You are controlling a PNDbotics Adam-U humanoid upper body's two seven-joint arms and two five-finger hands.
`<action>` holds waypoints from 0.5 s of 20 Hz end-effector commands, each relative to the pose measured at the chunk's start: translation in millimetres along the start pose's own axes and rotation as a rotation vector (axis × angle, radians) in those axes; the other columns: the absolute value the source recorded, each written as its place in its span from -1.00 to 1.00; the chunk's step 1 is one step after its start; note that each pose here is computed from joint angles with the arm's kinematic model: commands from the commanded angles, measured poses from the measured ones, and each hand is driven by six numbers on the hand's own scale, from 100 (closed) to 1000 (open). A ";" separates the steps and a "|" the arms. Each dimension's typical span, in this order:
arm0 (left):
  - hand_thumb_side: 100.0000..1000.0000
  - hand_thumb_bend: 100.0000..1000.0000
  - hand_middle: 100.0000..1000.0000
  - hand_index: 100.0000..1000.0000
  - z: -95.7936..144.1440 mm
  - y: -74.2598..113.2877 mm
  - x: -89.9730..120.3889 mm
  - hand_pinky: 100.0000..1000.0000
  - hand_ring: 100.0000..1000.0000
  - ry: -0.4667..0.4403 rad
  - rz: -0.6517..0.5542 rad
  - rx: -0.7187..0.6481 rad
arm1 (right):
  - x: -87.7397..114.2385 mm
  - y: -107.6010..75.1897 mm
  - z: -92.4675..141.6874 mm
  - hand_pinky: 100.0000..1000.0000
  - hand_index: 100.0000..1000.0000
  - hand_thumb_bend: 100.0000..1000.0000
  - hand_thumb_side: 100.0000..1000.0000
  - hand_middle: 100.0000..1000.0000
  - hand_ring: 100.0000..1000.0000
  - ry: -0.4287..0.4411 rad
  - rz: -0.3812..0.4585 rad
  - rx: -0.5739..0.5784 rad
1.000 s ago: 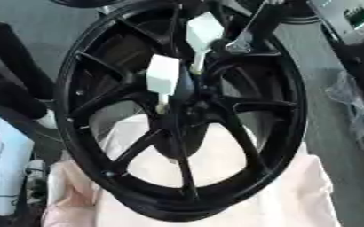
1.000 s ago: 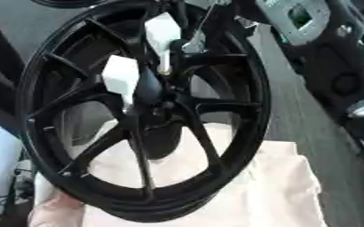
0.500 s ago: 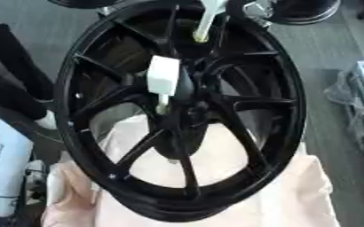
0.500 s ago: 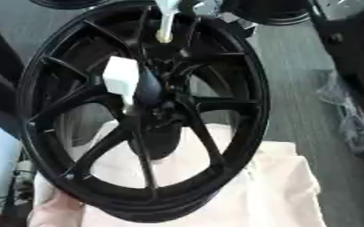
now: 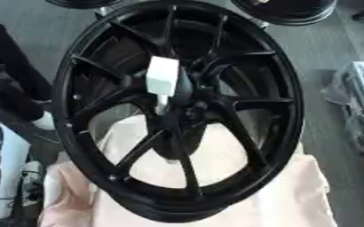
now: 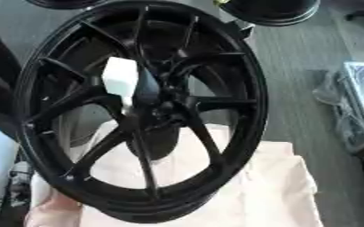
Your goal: Pull the pin out of the wheel hub.
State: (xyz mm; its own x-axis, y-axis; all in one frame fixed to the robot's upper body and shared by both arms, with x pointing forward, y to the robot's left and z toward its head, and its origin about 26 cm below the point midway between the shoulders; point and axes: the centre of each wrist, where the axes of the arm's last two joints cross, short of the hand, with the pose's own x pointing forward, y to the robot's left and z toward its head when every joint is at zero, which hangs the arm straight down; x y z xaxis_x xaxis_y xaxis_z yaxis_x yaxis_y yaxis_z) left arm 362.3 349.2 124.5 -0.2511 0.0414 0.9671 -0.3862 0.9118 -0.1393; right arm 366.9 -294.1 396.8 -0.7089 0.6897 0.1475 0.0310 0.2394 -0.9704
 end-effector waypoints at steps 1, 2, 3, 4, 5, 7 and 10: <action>0.44 -0.48 0.30 0.31 -6.2 10.1 15.4 0.21 0.42 -0.051 -0.027 0.023 | -6.5 -31.0 39.6 0.27 -0.28 -1.00 -1.00 -0.40 -0.10 0.112 0.069 -0.102; 0.44 -0.48 0.30 0.31 -6.5 10.9 16.1 0.21 0.42 -0.054 -0.026 0.028 | -12.7 -32.2 49.6 0.27 -0.28 -1.00 -1.00 -0.40 -0.10 0.152 0.069 -0.113; 0.44 -0.48 0.30 0.31 -6.8 11.2 16.8 0.21 0.42 -0.057 -0.024 0.031 | -18.9 -34.0 60.0 0.27 -0.28 -1.00 -1.00 -0.40 -0.10 0.191 0.065 -0.128; 0.44 -0.48 0.31 0.31 -7.1 11.1 17.6 0.21 0.42 -0.060 -0.021 0.034 | -24.4 -36.6 70.8 0.28 -0.28 -1.00 -1.00 -0.40 -0.10 0.226 0.060 -0.145; 0.44 -0.48 0.31 0.31 -7.4 10.5 18.4 0.21 0.42 -0.064 -0.016 0.036 | -29.5 -39.8 81.7 0.28 -0.28 -1.00 -1.00 -0.40 -0.10 0.259 0.053 -0.164; 0.44 -0.48 0.31 0.31 -7.8 10.2 20.1 0.21 0.42 -0.071 -0.009 0.041 | -40.4 -39.4 99.1 0.29 -0.27 -1.00 -1.00 -0.40 -0.10 0.318 0.024 -0.212; 0.44 -0.48 0.31 0.31 -8.4 10.8 22.2 0.21 0.42 -0.080 -0.003 0.048 | -55.4 -25.5 116.2 0.30 -0.26 -1.00 -1.00 -0.39 -0.09 0.397 -0.008 -0.278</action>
State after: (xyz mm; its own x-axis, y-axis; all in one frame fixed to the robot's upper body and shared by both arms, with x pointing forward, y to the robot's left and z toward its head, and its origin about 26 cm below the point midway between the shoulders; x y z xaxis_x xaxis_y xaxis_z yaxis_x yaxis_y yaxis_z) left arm 361.1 356.3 129.4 -0.2776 0.0372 0.9600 -0.4213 0.8934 -0.1564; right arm 334.5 -407.9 373.9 -0.4087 0.8659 0.2884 0.1752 0.3846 -0.9063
